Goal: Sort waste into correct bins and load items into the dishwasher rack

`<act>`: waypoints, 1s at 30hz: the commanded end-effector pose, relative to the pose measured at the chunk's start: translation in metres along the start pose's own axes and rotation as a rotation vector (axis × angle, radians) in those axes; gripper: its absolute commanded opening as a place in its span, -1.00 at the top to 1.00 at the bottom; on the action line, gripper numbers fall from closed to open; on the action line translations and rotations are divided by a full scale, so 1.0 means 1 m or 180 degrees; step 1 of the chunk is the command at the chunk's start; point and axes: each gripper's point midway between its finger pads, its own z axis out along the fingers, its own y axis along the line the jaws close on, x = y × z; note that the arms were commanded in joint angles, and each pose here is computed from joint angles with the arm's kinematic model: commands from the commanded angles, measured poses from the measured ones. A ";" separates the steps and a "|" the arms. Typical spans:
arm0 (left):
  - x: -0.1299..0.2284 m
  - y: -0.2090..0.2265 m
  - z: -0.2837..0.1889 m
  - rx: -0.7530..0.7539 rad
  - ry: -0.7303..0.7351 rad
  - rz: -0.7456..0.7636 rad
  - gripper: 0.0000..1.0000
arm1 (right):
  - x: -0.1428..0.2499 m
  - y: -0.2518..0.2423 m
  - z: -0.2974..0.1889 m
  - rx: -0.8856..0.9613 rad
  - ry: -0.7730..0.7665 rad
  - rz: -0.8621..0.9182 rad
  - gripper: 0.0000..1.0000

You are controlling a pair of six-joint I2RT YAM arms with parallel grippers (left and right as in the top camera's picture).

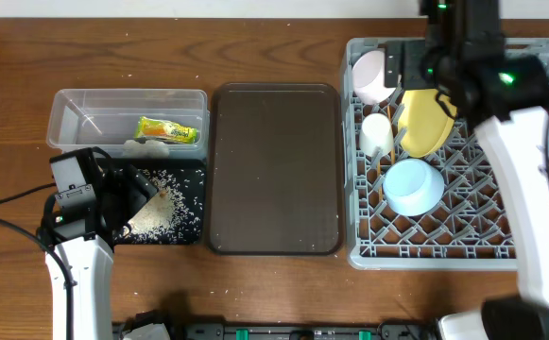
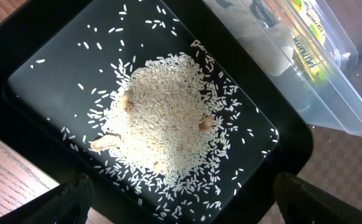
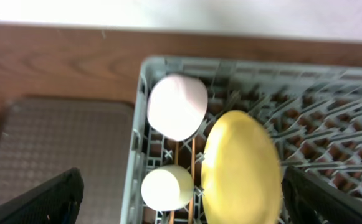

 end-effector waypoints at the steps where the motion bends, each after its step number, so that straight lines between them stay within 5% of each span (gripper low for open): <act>1: -0.006 0.001 -0.003 -0.0035 -0.0055 -0.0028 -0.90 | -0.017 -0.003 -0.061 -0.0068 -0.0425 0.0007 -0.99; 11: -0.006 0.001 -0.003 -0.0035 -0.0055 -0.0028 -0.91 | 0.062 -0.051 -0.127 0.0458 -0.0782 0.0068 -0.98; 20: -0.006 0.001 -0.003 -0.0035 -0.0055 -0.0028 -0.90 | 0.218 -0.095 -0.162 0.0849 -0.0031 0.0184 -0.98; 30: -0.006 0.001 -0.003 -0.0034 -0.0055 -0.0028 -0.91 | 0.224 -0.099 -0.177 0.0874 -0.0377 0.0256 -0.99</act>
